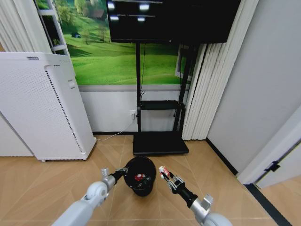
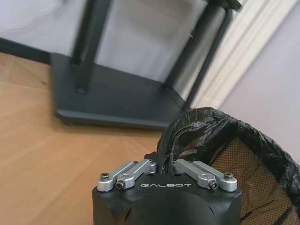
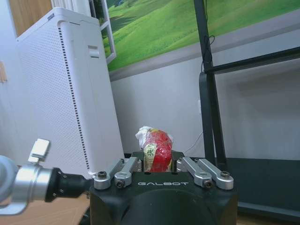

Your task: Pick up the trash bin and place the garbage on the floor into it.

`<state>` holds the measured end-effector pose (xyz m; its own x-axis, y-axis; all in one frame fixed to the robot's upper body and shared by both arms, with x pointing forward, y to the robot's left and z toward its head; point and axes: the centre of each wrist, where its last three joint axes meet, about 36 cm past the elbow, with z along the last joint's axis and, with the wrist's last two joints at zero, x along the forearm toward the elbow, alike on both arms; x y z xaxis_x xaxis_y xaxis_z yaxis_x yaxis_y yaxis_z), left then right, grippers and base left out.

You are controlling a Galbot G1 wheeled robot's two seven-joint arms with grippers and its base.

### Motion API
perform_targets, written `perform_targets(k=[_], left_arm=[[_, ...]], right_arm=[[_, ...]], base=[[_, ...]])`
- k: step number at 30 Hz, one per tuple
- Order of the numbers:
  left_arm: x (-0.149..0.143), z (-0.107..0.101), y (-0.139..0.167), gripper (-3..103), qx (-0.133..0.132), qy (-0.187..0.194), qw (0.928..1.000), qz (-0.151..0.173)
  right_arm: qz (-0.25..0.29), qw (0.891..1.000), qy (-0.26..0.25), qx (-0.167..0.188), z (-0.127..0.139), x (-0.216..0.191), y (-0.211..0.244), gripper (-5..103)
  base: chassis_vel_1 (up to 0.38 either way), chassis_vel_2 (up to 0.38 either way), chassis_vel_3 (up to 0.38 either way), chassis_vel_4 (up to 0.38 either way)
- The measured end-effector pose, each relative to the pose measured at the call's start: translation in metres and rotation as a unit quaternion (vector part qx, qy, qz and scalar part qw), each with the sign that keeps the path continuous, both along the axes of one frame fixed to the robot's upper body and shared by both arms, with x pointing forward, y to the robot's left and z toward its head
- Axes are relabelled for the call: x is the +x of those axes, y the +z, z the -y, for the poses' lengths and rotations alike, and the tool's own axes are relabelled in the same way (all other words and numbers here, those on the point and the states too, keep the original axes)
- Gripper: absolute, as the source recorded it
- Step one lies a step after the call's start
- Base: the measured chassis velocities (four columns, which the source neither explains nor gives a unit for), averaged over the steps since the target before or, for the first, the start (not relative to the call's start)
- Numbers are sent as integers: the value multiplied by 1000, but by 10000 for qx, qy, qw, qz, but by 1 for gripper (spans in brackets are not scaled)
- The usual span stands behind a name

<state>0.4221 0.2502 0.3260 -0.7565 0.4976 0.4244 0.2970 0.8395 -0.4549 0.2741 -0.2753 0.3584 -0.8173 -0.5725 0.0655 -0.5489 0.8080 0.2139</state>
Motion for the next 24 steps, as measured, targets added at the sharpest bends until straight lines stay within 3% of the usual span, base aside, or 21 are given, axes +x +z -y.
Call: perform_targets(k=[3, 5, 6, 8, 11, 16, 18, 20, 23, 24], left_arm=[[2, 15, -6, 7, -54, -181, 9998, -36], [4, 53, -22, 7, -168, -589, 9980, -141], [4, 53, -22, 7, -168, -589, 9980, -141], [7, 82, -25, 7, -353, -840, 9958, -134], [8, 96, -22, 7, -470, -1006, 9937, -117], [2, 99, -18, 7, -554, -1087, 9925, -108], [-5, 95, -18, 7, -572, -1107, 9921, -136], [-7, 93, -18, 7, -582, -1096, 9922, -137], [-12, 86, -16, 7, -610, -1021, 9928, -131], [-12, 86, -16, 7, -610, -1021, 9928, -131]], right_arm=[[33, 10000, 36, 17, -1, 0, 2, 27], [189, 9996, 209, 20, -3, -4, 7, 27], [189, 9996, 209, 20, -3, -4, 7, 27], [263, 9989, 376, -83, -3, -10, 6, 27], [203, 9986, 466, -146, -6, -17, 0, 27], [180, 9985, 452, -252, -5, -17, -8, 30], [154, 9987, 401, -273, -4, -16, -10, 40], [149, 9988, 387, -275, -4, -17, -10, 40], [151, 9990, 349, -236, -6, -17, -11, 56], [151, 9990, 349, -236, -6, -17, -11, 56]], base=[[0, 0, 0, 0], [0, 0, 0, 0], [0, 0, 0, 0], [0, 0, 0, 0], [0, 0, 0, 0], [0, 0, 0, 0], [0, 0, 0, 0], [0, 0, 0, 0], [0, 0, 0, 0], [0, 0, 0, 0]])
